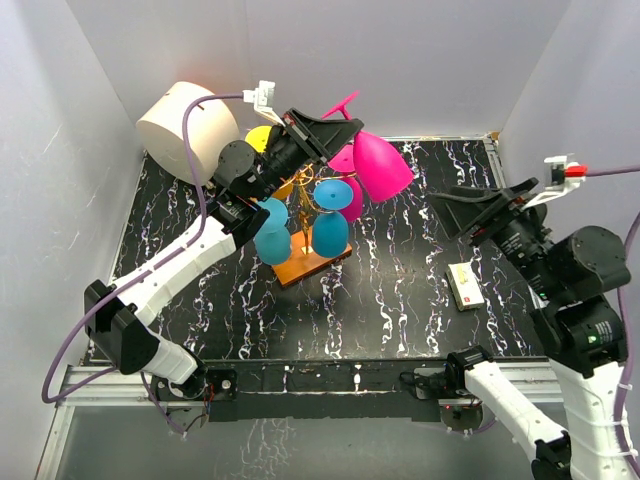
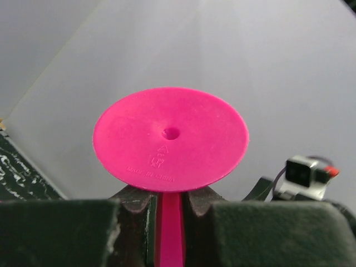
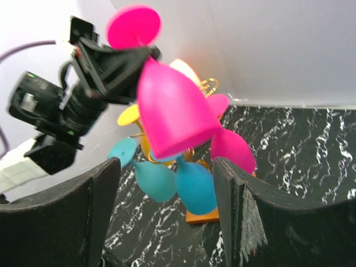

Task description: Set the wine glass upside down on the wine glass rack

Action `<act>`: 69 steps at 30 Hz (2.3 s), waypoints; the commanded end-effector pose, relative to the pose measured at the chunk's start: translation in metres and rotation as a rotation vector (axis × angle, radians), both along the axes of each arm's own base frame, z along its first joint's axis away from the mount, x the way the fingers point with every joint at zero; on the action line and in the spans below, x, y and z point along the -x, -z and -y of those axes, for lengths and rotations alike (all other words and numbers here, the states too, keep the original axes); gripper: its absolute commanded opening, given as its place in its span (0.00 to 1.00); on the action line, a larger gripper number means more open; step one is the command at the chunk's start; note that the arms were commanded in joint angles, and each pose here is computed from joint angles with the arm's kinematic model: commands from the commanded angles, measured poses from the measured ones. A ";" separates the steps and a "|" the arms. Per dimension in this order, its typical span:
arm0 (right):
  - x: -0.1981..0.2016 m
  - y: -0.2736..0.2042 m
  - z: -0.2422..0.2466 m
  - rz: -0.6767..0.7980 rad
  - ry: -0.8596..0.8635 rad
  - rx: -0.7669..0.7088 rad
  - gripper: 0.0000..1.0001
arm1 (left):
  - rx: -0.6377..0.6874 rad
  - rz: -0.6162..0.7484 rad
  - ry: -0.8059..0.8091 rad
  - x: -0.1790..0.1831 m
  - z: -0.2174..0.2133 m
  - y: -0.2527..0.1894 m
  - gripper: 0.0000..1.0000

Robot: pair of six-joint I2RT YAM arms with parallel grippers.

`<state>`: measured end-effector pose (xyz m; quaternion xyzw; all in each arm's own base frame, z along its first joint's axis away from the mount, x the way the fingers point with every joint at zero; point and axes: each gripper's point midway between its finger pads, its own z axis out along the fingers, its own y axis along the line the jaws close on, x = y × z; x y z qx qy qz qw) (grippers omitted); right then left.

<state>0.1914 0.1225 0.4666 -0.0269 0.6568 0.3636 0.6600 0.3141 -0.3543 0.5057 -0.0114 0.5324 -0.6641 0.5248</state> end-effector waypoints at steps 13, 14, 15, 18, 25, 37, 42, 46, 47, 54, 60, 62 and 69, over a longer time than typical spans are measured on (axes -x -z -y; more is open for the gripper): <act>-0.015 -0.089 -0.032 -0.178 -0.144 -0.304 0.63 | -0.321 0.532 0.156 0.056 0.019 0.004 0.00; -0.020 -0.086 -0.032 -0.203 -0.131 -0.313 0.63 | -0.329 0.549 0.152 0.057 0.019 0.005 0.00; -0.023 -0.084 -0.033 -0.222 -0.127 -0.321 0.61 | -0.348 0.573 0.146 0.057 0.019 0.006 0.00; -0.030 -0.078 -0.044 -0.278 -0.180 -0.331 0.56 | -0.414 0.640 0.124 0.056 0.018 0.011 0.00; -0.042 -0.061 -0.061 -0.352 -0.254 -0.358 0.49 | -0.433 0.804 0.216 0.076 0.023 0.023 0.00; -0.048 -0.044 -0.068 -0.408 -0.284 -0.417 0.25 | -0.382 0.859 0.301 0.088 0.033 0.030 0.00; -0.048 -0.040 -0.069 -0.422 -0.283 -0.409 0.11 | -0.386 0.865 0.321 0.089 0.039 0.036 0.00; -0.051 -0.040 -0.060 -0.400 -0.224 -0.420 0.00 | -0.393 0.839 0.318 0.088 0.041 0.037 0.00; -0.051 -0.043 -0.057 -0.378 -0.205 -0.430 0.00 | -0.393 0.812 0.319 0.086 0.041 0.037 0.08; -0.046 -0.065 -0.030 -0.254 -0.077 -0.465 0.00 | -0.329 0.596 0.325 0.089 0.031 0.028 0.60; -0.047 -0.057 -0.015 -0.263 0.019 -0.458 0.00 | -0.180 0.360 0.441 0.108 0.021 0.017 0.63; -0.047 -0.055 -0.014 -0.263 0.024 -0.454 0.00 | -0.132 0.287 0.462 0.110 0.018 0.011 0.64; -0.044 -0.049 -0.015 -0.243 0.010 -0.425 0.00 | -0.008 0.032 0.505 0.102 0.017 0.000 0.64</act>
